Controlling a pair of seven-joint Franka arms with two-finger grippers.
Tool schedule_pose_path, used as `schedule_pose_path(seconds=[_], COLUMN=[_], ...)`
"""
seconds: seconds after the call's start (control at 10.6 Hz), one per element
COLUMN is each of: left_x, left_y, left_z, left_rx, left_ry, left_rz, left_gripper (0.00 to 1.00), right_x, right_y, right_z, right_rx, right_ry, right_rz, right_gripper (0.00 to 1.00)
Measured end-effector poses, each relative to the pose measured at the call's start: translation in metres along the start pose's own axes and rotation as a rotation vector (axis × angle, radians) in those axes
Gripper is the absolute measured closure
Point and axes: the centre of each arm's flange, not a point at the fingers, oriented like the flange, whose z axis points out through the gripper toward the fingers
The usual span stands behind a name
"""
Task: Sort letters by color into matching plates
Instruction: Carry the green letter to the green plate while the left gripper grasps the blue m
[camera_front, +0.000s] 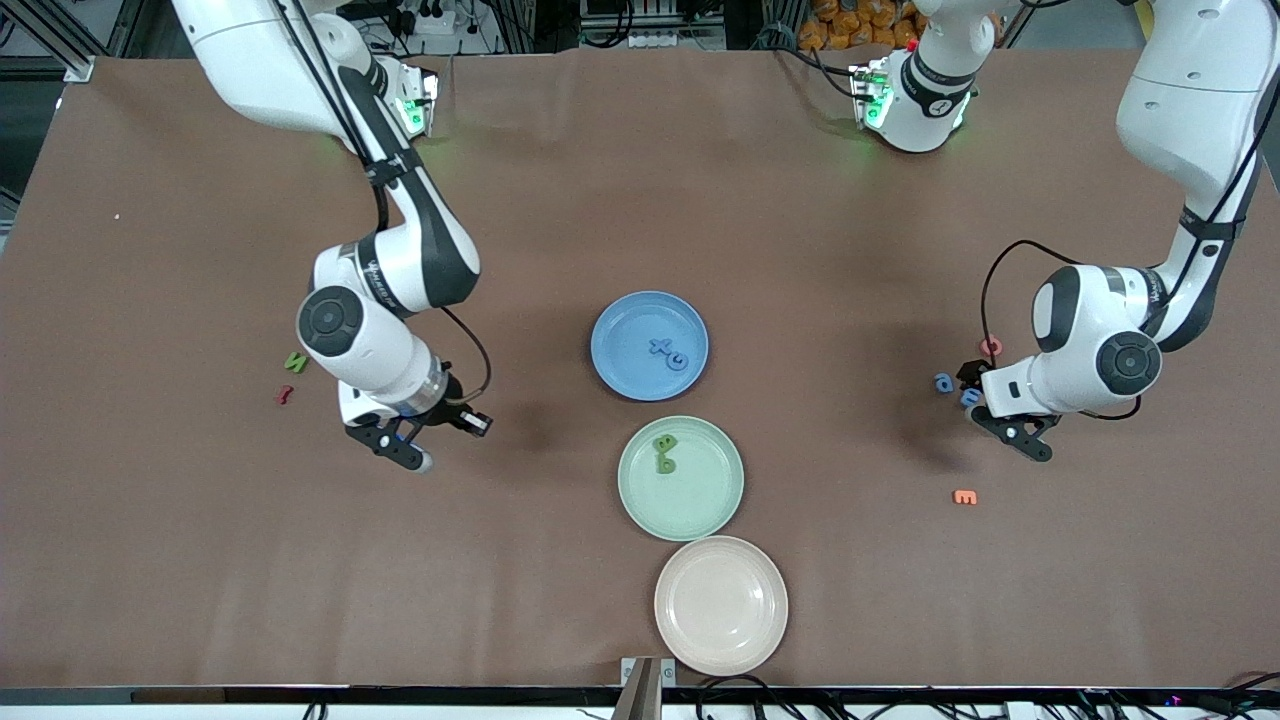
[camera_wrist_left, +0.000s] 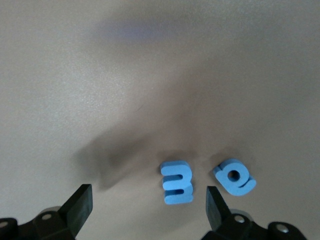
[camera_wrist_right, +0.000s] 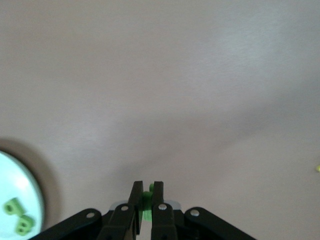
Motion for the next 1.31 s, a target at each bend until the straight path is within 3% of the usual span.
schedule_pose_path(seconds=[0.38, 1.03, 1.31], left_x=[0.009, 0.006, 0.004], left_y=[0.007, 0.010, 0.008], left_z=[0.006, 0.012, 0.012], left_rx=[0.015, 0.019, 0.019], left_ry=[0.040, 0.059, 0.059], left_rz=[-0.021, -0.032, -0.037], left_gripper=[0.00, 0.00, 0.00], right_x=[-0.004, -0.017, -0.031], right_y=[-0.043, -0.084, -0.104], right_z=[0.014, 0.010, 0.027], right_rx=[0.086, 0.300, 0.340], right_ry=[-0.025, 0.033, 0.049], right_rz=[0.091, 0.207, 0.260], right_gripper=[0.89, 0.89, 0.89])
